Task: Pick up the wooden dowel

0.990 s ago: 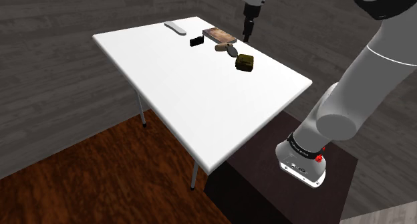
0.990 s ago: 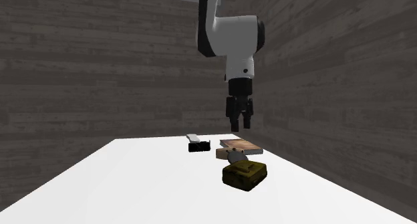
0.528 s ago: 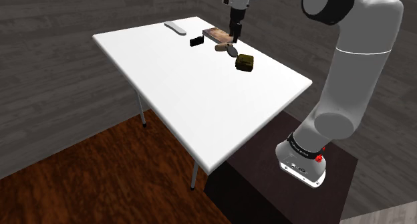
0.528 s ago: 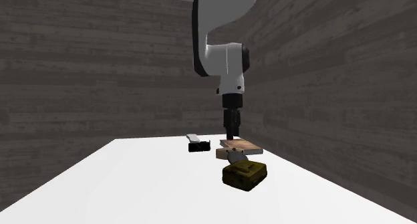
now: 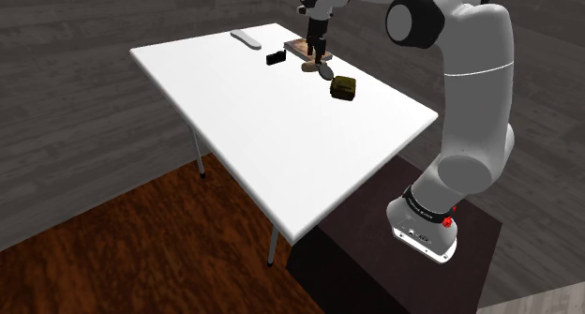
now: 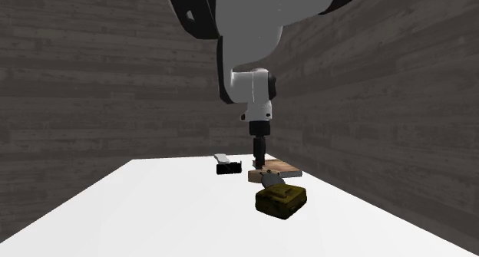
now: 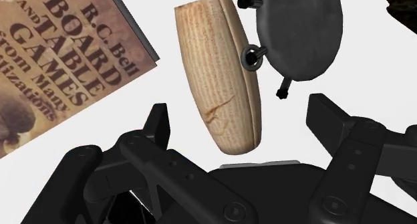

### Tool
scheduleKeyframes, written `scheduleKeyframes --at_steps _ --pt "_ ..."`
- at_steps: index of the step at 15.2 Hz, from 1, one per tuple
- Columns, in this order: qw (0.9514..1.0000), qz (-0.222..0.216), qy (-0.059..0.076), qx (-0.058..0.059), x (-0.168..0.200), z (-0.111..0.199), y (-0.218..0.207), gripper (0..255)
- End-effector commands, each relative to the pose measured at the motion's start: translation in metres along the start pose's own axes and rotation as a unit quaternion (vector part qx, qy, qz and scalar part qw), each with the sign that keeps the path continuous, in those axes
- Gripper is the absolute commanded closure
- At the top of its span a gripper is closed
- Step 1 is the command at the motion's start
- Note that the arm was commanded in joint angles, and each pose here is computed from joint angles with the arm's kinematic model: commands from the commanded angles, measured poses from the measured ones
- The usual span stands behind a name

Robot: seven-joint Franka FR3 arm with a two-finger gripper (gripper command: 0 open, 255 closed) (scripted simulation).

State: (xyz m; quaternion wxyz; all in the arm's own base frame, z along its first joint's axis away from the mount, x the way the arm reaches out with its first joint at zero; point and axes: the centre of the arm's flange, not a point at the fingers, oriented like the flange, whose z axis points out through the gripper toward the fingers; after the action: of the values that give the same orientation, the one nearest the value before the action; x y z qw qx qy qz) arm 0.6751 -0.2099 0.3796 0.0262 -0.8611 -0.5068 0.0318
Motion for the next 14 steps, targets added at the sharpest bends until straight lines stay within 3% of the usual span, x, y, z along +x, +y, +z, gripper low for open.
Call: scheduleKeyframes --at_steps 1,6,7,14 --pt "1.0000 -0.002 0.000 0.000 0.001 0.010 0.002 0" --pt "1.0000 -0.002 0.000 0.000 0.002 0.029 0.004 0" --pt "1.0000 -0.002 0.000 0.000 0.001 0.029 0.003 255" --pt "1.0000 -0.002 0.000 0.000 0.001 0.029 0.003 255"
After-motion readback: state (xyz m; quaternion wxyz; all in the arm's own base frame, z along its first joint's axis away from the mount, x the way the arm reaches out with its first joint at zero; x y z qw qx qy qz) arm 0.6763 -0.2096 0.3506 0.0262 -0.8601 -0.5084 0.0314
